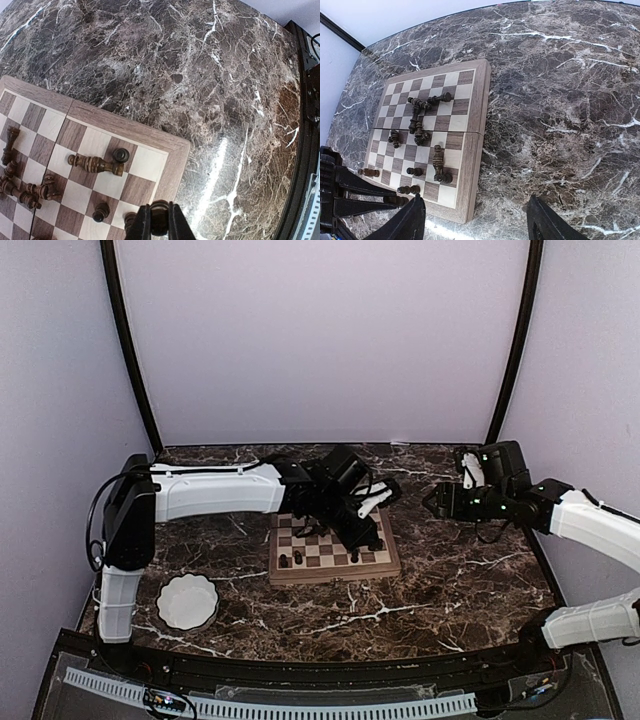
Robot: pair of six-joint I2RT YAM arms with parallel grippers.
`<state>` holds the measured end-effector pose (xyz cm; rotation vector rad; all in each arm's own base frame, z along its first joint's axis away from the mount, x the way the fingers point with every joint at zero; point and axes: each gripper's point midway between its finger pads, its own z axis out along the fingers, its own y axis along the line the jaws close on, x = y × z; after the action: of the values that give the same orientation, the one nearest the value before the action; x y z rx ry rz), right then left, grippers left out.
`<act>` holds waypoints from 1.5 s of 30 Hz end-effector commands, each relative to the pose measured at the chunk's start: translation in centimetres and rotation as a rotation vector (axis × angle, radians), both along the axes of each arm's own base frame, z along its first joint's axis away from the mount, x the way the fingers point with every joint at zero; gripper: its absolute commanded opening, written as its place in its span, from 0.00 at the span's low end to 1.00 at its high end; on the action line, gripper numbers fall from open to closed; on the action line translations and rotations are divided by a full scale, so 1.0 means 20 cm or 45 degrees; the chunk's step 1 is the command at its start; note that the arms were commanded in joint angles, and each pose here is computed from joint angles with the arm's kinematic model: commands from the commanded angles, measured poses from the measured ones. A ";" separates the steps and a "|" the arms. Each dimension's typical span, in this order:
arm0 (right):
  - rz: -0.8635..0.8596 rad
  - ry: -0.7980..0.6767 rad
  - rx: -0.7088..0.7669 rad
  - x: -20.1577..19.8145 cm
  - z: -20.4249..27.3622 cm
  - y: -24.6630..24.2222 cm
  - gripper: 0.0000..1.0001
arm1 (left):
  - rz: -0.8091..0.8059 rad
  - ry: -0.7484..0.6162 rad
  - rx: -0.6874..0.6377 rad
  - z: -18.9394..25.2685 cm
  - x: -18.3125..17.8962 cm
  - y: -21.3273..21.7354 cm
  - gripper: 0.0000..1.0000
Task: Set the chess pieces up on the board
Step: Place the knight at b8.
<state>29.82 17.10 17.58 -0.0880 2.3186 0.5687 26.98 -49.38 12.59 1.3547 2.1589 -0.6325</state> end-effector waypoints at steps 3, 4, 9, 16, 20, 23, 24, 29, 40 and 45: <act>0.005 -0.056 0.035 0.04 0.08 0.02 0.71 | -0.013 0.023 0.031 -0.06 -0.03 -0.01 0.03; 0.009 -0.055 0.034 0.04 0.08 0.02 0.71 | -0.012 0.021 0.033 -0.07 -0.03 -0.02 0.03; 0.020 -0.051 0.031 0.03 0.08 0.02 0.71 | -0.005 0.036 0.038 -0.10 -0.02 -0.03 0.04; 0.029 -0.051 0.034 0.02 0.08 0.02 0.71 | 0.026 0.026 0.049 -0.13 0.00 -0.04 0.06; 0.035 -0.048 0.028 0.01 0.08 0.02 0.71 | 0.036 0.022 0.052 -0.13 0.01 -0.04 0.08; 0.039 -0.050 0.029 0.01 0.08 0.03 0.71 | 0.049 0.015 0.055 -0.14 0.03 -0.04 0.09; 0.041 -0.048 0.028 0.01 0.08 0.03 0.71 | 0.051 0.010 0.059 -0.14 0.03 -0.04 0.10; 0.046 -0.042 0.030 0.01 0.07 0.03 0.71 | 0.063 0.000 0.073 -0.15 0.05 -0.04 0.10; 0.050 -0.039 0.034 0.01 0.07 0.03 0.71 | 0.070 0.007 0.098 -0.19 0.05 -0.03 0.12; 0.052 -0.032 0.034 0.00 0.06 0.04 0.71 | 0.070 0.012 0.102 -0.20 0.04 -0.03 0.18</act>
<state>29.43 17.57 17.51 -0.1209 2.3276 0.5985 28.07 -49.67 7.99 1.3322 2.2438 -0.5367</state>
